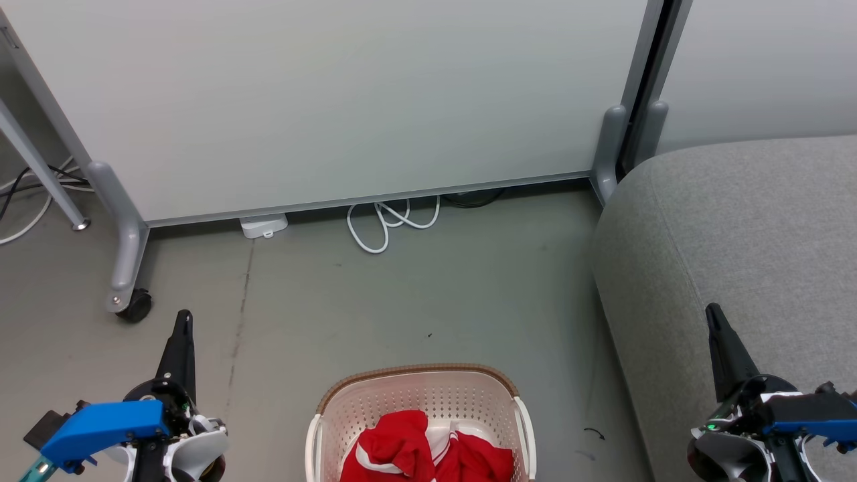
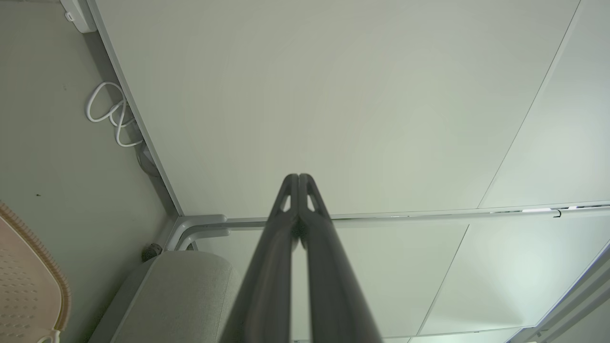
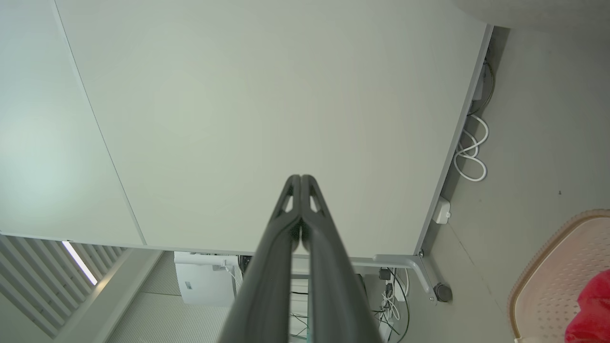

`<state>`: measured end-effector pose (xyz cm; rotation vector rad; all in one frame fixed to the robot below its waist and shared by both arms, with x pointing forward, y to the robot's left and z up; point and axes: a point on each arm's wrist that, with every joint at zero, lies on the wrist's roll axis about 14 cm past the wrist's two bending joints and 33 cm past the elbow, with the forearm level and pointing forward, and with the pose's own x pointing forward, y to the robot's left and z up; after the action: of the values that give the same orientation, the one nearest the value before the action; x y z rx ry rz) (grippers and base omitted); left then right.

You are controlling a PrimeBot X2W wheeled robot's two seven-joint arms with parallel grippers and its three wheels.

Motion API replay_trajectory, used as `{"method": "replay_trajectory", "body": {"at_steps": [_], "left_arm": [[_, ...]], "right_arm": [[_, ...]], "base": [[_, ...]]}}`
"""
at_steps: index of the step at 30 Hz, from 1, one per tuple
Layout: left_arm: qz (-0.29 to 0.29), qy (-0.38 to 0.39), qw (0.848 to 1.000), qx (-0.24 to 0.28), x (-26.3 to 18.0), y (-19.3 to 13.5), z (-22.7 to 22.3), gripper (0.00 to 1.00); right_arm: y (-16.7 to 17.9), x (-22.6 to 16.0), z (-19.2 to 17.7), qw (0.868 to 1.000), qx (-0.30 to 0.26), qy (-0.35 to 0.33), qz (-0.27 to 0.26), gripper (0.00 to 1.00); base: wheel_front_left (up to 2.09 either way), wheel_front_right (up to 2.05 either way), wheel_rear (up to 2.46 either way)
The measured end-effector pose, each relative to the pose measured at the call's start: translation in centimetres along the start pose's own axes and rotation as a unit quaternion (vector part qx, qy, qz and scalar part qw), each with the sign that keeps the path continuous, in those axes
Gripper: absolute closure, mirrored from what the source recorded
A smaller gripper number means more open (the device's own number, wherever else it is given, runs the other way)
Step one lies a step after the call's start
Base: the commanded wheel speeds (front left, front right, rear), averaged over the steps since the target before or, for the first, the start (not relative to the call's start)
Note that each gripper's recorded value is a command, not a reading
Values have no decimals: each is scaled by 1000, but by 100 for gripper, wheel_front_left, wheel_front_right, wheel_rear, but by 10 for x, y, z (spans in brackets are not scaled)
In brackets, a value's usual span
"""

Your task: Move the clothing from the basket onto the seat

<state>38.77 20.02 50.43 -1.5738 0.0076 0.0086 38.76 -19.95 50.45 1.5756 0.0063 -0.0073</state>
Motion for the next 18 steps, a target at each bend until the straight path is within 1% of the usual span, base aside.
{"method": "replay_trajectory", "body": {"at_steps": [4, 5, 10, 15, 18], "left_arm": [[0, 0, 1000, 0, 0, 0, 0, 100], [7, -1, 1000, -1, -2, 5, 0, 0], [55, -4, 998, -7, -18, 37, -1, 0], [56, -5, 998, -2, -18, 38, -5, 0], [56, -6, 998, 13, -18, 37, -6, 0]], "right_arm": [[0, 0, 0, 1000, 0, 0, 0, 100], [-4, -2, 0, 1000, 1, 0, -7, 0], [-32, -15, -2, 999, 6, -2, -48, 0], [-31, -15, -5, 999, -3, -2, -47, 0], [-31, -15, -6, 999, -17, -4, -48, 0]], "base": [[0, 0, 0], [0, 0, 0], [0, 0, 0], [0, 0, 0], [0, 0, 0]]}}
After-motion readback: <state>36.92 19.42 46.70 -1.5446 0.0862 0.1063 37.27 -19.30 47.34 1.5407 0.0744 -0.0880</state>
